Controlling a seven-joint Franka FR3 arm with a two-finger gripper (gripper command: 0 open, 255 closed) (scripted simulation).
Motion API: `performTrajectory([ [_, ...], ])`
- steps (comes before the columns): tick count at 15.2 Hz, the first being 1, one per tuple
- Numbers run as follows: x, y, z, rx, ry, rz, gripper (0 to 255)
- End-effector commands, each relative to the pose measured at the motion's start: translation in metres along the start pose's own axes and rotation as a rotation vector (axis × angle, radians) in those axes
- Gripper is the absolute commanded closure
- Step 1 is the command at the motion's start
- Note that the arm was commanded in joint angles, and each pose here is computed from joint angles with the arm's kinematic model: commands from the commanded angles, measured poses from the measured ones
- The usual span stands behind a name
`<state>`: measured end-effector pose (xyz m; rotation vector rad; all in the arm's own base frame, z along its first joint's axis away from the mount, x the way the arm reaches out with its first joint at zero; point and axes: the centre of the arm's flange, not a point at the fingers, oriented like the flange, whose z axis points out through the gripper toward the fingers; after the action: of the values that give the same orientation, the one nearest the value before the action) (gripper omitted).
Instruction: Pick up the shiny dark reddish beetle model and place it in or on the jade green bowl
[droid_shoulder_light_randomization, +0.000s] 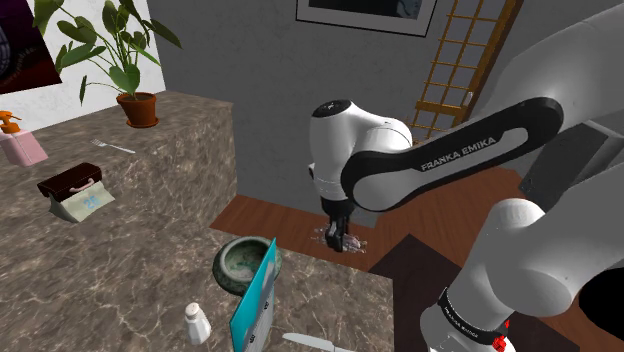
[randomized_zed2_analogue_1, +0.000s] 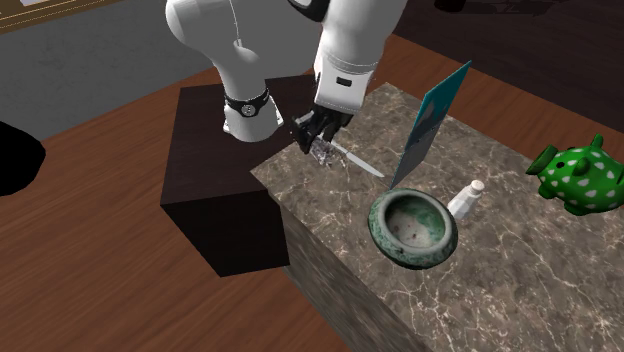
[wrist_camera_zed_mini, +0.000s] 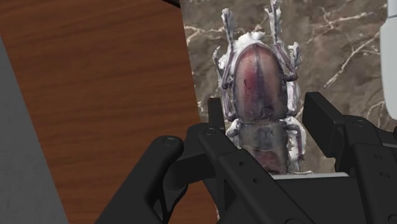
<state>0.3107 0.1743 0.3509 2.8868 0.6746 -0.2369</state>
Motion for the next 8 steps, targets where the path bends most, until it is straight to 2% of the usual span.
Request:
performTrajectory([
  [1,0.025,-0.011,-0.005,0.001,0.000,0.000,255],
  [8,0.108,-0.044,-0.028,0.001,0.000,0.000,255],
])
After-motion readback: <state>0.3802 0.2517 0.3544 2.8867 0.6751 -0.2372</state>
